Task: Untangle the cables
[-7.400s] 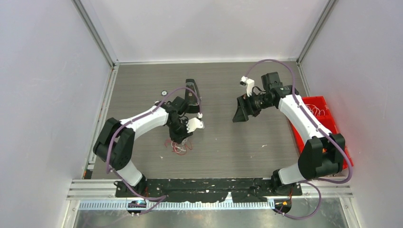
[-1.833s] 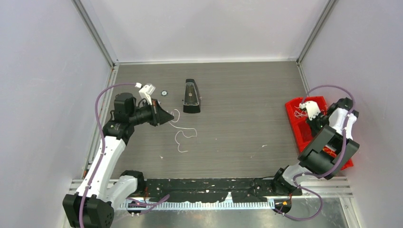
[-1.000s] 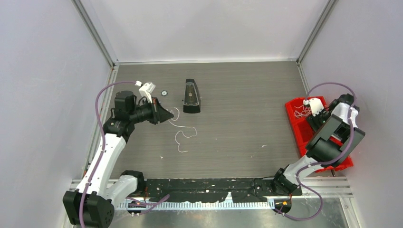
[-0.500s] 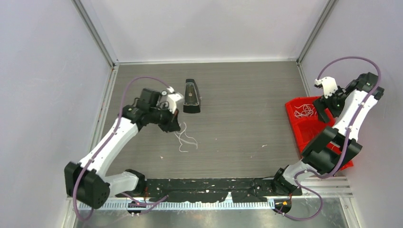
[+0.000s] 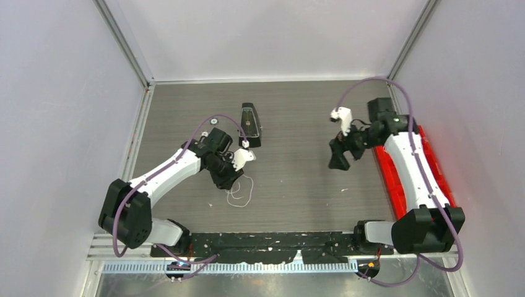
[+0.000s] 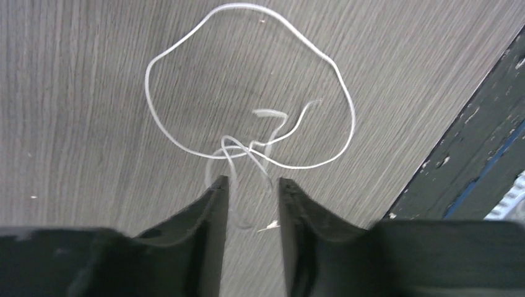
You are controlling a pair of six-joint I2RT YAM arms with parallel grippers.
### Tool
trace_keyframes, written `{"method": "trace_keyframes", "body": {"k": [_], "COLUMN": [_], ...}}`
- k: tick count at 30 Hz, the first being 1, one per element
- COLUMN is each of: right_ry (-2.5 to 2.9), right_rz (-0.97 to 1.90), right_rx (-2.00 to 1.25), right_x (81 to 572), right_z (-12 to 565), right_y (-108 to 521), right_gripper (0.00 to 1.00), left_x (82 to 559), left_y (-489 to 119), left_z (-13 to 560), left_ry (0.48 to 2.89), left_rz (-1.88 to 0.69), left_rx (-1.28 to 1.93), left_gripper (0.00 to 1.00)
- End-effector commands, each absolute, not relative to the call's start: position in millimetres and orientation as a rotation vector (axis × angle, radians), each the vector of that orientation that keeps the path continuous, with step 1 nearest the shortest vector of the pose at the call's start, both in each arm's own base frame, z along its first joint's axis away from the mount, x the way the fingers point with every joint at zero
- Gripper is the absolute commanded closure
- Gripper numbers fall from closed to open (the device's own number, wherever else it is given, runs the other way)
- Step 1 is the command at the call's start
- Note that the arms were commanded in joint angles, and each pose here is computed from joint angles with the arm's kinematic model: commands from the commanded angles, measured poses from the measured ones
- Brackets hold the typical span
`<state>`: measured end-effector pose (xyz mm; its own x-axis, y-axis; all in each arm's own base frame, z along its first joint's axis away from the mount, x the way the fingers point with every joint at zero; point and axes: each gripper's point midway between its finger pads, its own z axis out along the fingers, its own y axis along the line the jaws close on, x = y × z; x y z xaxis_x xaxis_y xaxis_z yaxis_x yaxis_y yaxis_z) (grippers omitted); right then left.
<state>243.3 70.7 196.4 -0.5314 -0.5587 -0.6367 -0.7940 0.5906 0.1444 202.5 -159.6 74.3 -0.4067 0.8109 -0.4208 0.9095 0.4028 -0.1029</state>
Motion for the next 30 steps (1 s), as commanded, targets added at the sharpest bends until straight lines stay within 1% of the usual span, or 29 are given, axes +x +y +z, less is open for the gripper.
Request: {"method": "trace_keyframes", "body": {"k": [1, 3, 6, 7, 8, 10, 12, 13, 14, 15, 16, 17, 18, 19, 20, 21, 22, 23, 24, 25, 27, 28, 29, 30], "right_ry": [2.158, 2.134, 2.09, 2.108, 2.092, 2.081, 2.085, 2.121, 2.118, 2.152, 2.138, 2.168, 2.143, 2.157, 2.162, 2.193, 2.196, 2.243, 2.244, 2.292, 2.324, 2.348, 2.352, 2.367], "right_rz": [0.782, 0.811, 0.782, 0.78, 0.75, 0.714, 0.68, 0.602, 0.615, 0.556, 0.573, 0.516, 0.526, 0.461, 0.457, 0.437, 0.461, 0.46, 0.494, 0.509, 0.583, 0.58, 0.597, 0.572], "right_rx": [-0.974, -0.992, -1.049, -1.039, -1.049, -1.084, -1.083, -1.044, -1.02, -1.0, -1.018, -1.012, -1.031, -1.053, -1.053, -1.092, -1.075, -1.118, -1.104, -1.135, -1.109, -1.103, -1.063, -1.044], "right_x": [257.6, 260.7, 266.4, 267.1, 268.4, 266.5, 264.1, 272.1, 264.2, 268.7, 257.9, 260.2, 249.6, 246.0, 244.1, 235.9, 235.5, 227.5, 227.1, 220.6, 216.9, 216.6, 217.1, 219.5], "right_z": [211.8, 213.1, 214.3, 211.2, 213.2, 210.1, 206.4, 196.9, 201.0, 190.3, 194.7, 182.2, 189.2, 175.4, 176.7, 161.4, 166.7, 148.3, 154.4, 138.1, 139.6, 130.8, 137.0, 131.0], "right_y": [143.7, 167.3, 203.0, 210.9, 224.6, 248.8, 274.6, 278.2, 298.9, 304.4, 324.1, 330.5, 349.2, 359.1, 367.9, 377.7, 389.6, 397.9, 409.5, 416.8, 438.2, 442.8, 450.6, 453.8], "right_gripper": [0.01, 0.01, 0.0, 0.0, 0.01, 0.04, 0.05, 0.05, 0.05, 0.05, 0.05, 0.05, 0.05, 0.05, 0.05, 0.05, 0.05, 0.05, 0.05, 0.05, 0.05, 0.05, 0.05, 0.05], "left_x": [220.3, 227.7, 240.6, 246.3, 252.7, 265.4, 278.5, 284.4, 286.9, 288.0, 287.8, 286.6, 284.9, 283.2, 281.8, 280.4, 278.1, 277.0, 274.4, 272.6, 268.9, 267.2, 265.8, 264.8], "left_y": [-177.4, -173.2, -164.3, -158.8, -152.4, -135.6, -114.7, -99.3, -90.6, -82.9, -77.8, -74.9, -73.1, -72.7, -72.3, -72.8, -74.1, -74.6, -76.0, -76.1, -76.1, -75.3, -74.7, -74.2], "left_z": [91.0, 101.8, 136.1, 148.6, 161.5, 182.1, 199.3, 207.0, 213.6, 217.9, 222.4, 225.7, 228.7, 230.8, 233.9, 236.2, 239.9, 239.8, 241.2, 241.1, 239.7, 239.2, 238.9, 238.2], "left_ry": [2.304, 2.33, 2.291, 2.27, 2.237, 2.19, 2.159, 2.143, 2.127, 2.117, 2.107, 2.097, 2.087, 2.078, 2.064, 2.054, 2.037, 2.032, 2.023, 2.021, 2.021, 2.021, 2.019, 2.018], "left_rz": [-0.549, -0.613, -0.758, -0.781, -0.788, -0.768, -0.715, -0.685, -0.664, -0.645, -0.638, -0.641, -0.644, -0.65, -0.652, -0.659, -0.666, -0.671, -0.68, -0.681, -0.678, -0.673, -0.667, -0.665], "left_rx": [1.425, 1.302, 1.073, 0.987, 0.906, 0.734, 0.545, 0.449, 0.386, 0.333, 0.28, 0.241, 0.212, 0.189, 0.172, 0.158, 0.143, 0.136, 0.128, 0.122, 0.117, 0.113, 0.111, 0.107], "left_gripper": [0.55, 0.44, 0.34, 0.31, 0.26, 0.18, 0.16, 0.15, 0.14, 0.14, 0.14, 0.14, 0.14, 0.14, 0.14, 0.14, 0.14, 0.14, 0.15, 0.14, 0.15, 0.15, 0.15, 0.15]}}
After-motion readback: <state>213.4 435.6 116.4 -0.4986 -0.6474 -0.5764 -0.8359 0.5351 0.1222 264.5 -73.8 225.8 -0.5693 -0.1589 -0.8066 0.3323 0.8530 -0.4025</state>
